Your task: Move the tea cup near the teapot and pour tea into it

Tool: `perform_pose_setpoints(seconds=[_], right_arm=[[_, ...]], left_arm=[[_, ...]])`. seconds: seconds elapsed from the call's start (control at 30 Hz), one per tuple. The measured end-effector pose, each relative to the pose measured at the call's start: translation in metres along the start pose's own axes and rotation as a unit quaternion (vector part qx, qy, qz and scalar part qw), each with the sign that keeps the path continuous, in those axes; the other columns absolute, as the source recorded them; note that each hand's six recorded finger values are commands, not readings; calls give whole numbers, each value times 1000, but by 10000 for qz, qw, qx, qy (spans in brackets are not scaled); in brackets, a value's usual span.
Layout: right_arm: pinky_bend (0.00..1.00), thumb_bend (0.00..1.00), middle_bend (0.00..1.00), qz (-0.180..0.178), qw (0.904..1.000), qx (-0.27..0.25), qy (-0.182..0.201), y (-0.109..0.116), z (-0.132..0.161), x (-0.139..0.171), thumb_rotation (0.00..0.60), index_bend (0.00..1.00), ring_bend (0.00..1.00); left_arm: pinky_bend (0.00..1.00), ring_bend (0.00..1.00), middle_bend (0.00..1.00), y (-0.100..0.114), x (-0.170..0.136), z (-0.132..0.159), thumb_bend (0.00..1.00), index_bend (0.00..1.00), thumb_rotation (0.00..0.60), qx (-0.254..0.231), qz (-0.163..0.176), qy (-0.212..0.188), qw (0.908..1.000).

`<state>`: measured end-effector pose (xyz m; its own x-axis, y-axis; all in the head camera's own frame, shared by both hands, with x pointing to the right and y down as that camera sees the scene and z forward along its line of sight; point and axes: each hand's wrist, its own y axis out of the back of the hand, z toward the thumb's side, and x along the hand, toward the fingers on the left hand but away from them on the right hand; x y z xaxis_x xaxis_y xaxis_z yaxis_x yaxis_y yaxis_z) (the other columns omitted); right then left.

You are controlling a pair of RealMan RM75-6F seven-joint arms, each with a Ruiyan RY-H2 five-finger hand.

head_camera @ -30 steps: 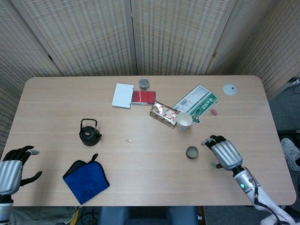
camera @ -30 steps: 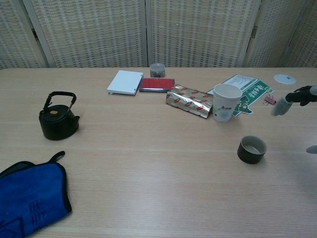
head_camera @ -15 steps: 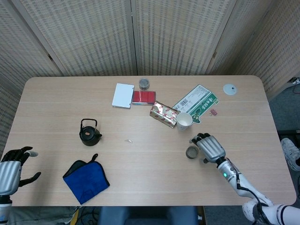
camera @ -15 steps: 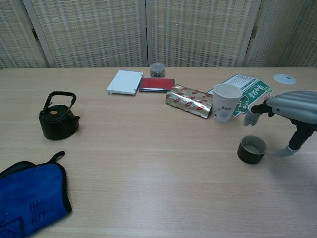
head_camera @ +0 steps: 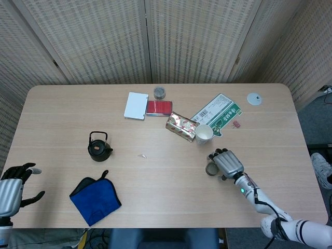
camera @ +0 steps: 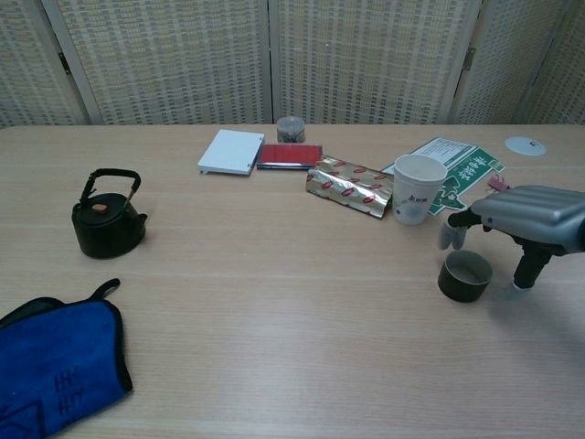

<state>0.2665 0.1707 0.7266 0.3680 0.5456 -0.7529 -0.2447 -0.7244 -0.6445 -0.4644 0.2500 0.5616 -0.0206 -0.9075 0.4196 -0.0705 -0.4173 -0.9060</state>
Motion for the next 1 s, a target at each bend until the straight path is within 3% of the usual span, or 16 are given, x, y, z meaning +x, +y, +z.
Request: perform_pose_setpoints(seconds=[0.6, 0.8, 1.0], right_arm=[[317, 203, 363, -15, 10000, 73, -15, -1, 7, -17, 600, 487, 233], [320, 206, 370, -120, 9998, -48, 166, 13, 20, -18, 600, 496, 240], [321, 207, 370, -222, 9984, -29, 514, 41, 46, -29, 600, 496, 239]], left_arm=[[181, 260, 237, -2, 0, -2, 149, 384, 600, -15, -19, 22, 10000], [182, 259, 237, -1, 1, -1, 149, 384, 600, -13, 8, -13, 10000], [181, 259, 237, -2, -1, 0, 149, 384, 600, 16, -29, -53, 10000]])
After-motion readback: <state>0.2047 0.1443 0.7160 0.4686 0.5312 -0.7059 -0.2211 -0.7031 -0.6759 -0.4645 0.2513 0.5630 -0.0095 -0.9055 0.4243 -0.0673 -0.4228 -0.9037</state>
